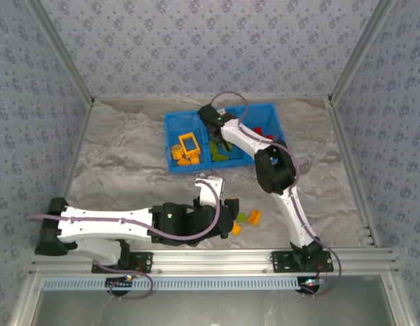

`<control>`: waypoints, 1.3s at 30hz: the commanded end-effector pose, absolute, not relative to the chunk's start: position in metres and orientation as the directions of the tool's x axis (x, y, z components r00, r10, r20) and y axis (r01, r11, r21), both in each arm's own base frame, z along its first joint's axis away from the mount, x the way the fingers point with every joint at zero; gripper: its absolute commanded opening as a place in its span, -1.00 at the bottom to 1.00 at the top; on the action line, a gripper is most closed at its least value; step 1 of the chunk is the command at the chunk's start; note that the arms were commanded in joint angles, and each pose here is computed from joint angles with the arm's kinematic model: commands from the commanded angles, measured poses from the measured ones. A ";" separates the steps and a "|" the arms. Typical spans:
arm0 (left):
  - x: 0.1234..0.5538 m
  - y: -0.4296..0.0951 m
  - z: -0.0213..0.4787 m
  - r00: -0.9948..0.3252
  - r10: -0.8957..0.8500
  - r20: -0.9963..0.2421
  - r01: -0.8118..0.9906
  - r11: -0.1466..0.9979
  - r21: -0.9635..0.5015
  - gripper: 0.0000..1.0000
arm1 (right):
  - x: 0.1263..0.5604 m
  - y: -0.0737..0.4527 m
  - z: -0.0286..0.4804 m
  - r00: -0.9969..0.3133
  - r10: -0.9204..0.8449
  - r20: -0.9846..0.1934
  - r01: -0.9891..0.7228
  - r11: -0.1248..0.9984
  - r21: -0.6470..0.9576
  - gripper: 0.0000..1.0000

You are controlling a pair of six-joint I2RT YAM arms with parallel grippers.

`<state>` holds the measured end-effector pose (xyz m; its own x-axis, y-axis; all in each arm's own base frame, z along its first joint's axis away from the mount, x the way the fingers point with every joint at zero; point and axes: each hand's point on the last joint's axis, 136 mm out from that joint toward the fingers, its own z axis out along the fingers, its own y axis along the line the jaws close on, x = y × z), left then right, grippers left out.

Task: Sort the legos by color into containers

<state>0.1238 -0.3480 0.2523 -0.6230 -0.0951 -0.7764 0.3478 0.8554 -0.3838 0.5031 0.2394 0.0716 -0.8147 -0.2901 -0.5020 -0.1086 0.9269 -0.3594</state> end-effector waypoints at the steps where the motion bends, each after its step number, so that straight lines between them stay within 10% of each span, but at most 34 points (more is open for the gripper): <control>1: 0.125 -0.344 0.252 -0.636 -0.116 -0.763 0.325 0.856 -0.401 0.11 | 0.504 0.242 0.119 -0.775 -0.290 -0.561 -0.091 0.930 -0.355 0.10; 14: 0.122 -0.330 0.182 -0.846 -0.281 -0.454 -0.018 0.864 -0.503 0.03 | 0.414 0.220 0.300 -0.606 -0.155 -0.780 -0.152 0.985 -0.077 -0.01; 26: 0.097 -0.391 0.077 -0.951 -0.305 -0.043 -0.260 0.868 -0.423 0.03 | 0.191 0.152 0.284 -0.647 -0.121 -0.753 -0.443 0.863 0.242 0.04; 39: 0.088 -0.412 0.034 -0.958 -0.284 0.023 -0.278 0.912 -0.301 0.28 | 0.138 0.126 0.297 -0.662 -0.008 -0.749 -0.436 0.817 0.377 0.04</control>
<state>0.0874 -0.4106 0.0353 -0.9617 -0.2740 0.0106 -0.2621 0.9070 -0.3297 0.1508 0.1266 0.3018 -0.6249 -0.0183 -0.7805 -0.4396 0.8344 0.3324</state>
